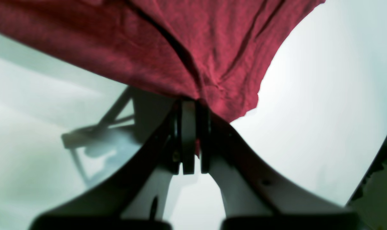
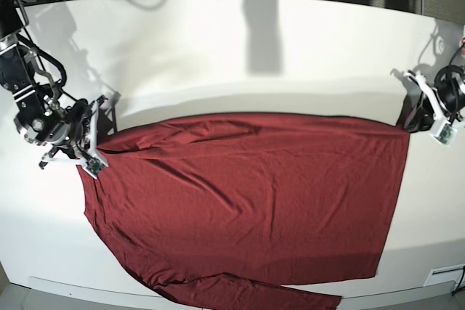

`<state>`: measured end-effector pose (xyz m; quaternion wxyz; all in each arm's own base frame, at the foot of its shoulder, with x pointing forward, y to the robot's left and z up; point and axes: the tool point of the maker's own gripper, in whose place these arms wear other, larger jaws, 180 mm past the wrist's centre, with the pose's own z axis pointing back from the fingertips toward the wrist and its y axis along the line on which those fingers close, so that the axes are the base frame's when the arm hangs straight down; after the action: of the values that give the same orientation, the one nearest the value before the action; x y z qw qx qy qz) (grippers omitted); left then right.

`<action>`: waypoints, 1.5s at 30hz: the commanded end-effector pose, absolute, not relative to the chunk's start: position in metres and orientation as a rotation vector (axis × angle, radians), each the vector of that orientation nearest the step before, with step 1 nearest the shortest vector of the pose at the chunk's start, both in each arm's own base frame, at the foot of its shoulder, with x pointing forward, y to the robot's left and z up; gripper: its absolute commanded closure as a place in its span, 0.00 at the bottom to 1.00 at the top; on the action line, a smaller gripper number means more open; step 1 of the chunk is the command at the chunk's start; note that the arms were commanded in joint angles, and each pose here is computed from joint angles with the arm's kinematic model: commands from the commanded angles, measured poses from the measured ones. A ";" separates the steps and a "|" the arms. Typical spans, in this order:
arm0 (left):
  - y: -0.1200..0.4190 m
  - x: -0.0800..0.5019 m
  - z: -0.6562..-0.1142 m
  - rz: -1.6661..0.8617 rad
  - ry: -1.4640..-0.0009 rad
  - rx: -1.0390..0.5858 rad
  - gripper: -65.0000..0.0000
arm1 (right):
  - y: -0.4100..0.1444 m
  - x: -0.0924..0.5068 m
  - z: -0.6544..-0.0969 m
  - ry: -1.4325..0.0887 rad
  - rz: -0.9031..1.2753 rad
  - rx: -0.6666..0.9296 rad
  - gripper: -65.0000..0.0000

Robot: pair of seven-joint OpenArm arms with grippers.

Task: Fold the T-shirt properly
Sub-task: 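Lift the shoulder edge with both grippers and drag it toward the hem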

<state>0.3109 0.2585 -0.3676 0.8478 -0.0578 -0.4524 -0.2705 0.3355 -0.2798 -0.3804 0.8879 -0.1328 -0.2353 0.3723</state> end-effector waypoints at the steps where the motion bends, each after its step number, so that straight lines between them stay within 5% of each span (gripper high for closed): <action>1: 0.267 0.328 -0.345 -0.553 -1.029 -0.085 1.00 | -0.285 0.349 -0.367 -0.533 0.765 -0.305 1.00; 21: 0.260 0.400 -0.303 -0.509 -1.204 0.143 1.00 | -0.272 0.434 -0.363 -0.640 0.593 -0.268 1.00; 44: 0.260 0.420 -0.372 -0.476 -1.056 0.091 1.00 | -0.284 0.449 -0.349 -0.689 0.599 -0.398 1.00; 45: 0.260 0.420 -0.372 -0.477 -1.056 0.091 0.96 | -0.282 0.450 -0.349 -0.696 0.594 -0.385 0.90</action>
<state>0.4067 0.2512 -0.3937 0.8505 0.0305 -0.4728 -0.2285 0.4340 -0.2767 -0.3724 0.8889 -0.1747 -0.3040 0.2947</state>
